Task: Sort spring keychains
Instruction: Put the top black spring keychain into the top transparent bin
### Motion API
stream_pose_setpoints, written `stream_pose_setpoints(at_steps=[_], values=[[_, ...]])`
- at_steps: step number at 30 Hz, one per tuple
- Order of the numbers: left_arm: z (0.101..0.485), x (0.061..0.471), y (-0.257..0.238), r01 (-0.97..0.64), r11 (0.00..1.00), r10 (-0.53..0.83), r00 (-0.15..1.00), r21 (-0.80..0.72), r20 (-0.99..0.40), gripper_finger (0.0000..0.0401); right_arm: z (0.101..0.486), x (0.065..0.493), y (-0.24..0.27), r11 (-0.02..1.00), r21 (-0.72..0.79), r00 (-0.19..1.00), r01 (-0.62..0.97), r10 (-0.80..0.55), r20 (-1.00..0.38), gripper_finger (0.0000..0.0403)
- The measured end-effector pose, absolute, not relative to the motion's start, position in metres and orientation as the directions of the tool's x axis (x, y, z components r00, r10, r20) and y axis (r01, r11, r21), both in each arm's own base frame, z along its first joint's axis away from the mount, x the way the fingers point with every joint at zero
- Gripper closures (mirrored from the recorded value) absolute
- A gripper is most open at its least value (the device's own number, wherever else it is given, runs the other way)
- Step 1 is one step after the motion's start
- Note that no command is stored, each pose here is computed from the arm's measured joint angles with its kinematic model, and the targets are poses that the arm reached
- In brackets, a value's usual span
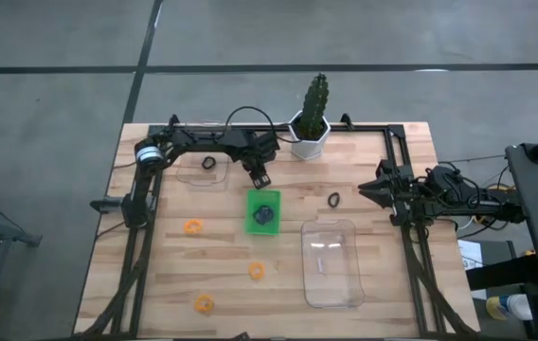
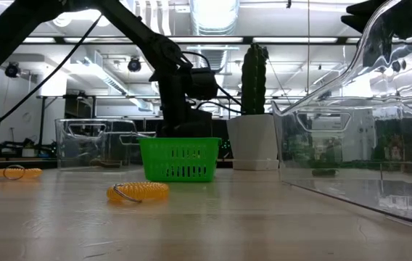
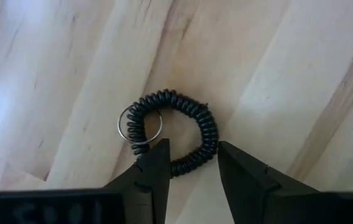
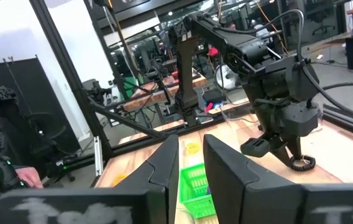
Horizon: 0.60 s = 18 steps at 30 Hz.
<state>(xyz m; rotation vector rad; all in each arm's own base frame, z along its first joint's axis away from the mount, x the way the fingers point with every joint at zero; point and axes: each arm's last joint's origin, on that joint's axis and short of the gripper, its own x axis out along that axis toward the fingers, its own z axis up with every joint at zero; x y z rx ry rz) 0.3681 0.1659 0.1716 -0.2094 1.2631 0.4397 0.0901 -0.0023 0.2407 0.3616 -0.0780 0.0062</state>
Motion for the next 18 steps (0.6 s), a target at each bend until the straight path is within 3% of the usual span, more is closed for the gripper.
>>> stream_pose_setpoints(at_steps=[18], values=[[0.154,0.361,0.163,-0.433,0.897,0.207,0.221,0.094,-0.953,0.0273,0.241,0.090,-0.002,0.934,0.356,0.997,-0.020,-0.008,0.078,0.0330]])
